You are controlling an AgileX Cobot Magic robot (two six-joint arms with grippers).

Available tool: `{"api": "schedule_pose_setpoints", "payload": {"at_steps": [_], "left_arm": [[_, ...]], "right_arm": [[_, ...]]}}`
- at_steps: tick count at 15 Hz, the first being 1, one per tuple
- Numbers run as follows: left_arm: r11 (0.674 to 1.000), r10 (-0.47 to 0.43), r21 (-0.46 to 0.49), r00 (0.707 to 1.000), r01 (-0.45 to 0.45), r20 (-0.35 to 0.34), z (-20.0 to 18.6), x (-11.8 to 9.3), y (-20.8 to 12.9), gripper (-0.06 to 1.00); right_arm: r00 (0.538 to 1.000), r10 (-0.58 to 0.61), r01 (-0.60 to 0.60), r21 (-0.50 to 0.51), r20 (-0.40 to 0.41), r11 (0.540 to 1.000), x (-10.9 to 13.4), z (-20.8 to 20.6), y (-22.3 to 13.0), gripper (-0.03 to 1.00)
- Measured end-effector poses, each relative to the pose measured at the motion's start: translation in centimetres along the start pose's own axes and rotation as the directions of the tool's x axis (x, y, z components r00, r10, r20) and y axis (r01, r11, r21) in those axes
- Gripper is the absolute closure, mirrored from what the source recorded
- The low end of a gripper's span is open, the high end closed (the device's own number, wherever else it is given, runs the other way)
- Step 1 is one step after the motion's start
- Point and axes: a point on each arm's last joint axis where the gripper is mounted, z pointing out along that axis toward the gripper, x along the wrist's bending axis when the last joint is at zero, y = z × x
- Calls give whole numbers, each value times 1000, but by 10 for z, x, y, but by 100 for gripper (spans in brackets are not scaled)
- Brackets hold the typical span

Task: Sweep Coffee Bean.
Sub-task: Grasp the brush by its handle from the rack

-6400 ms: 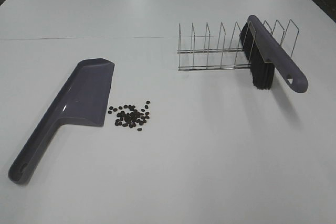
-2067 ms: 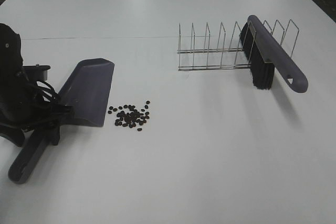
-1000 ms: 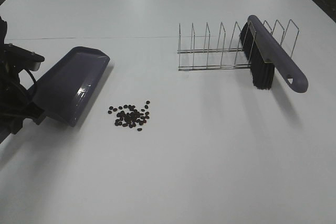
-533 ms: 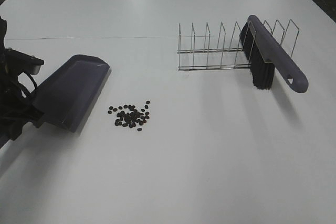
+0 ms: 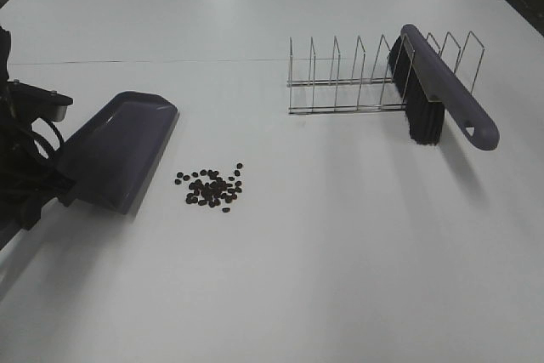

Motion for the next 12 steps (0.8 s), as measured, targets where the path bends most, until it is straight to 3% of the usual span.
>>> {"api": "schedule_pose_setpoints", "payload": {"at_steps": [5, 12], "left_arm": [[1000, -2, 0, 1000, 2, 2, 0, 0, 0, 61], [1000, -5, 3, 999, 5, 32, 0, -3, 0, 61]], "right_arm": [[997, -42, 49, 95, -65, 994, 6, 79, 77, 12], [993, -86, 95, 133, -75, 986, 7, 161, 129, 19]]}}
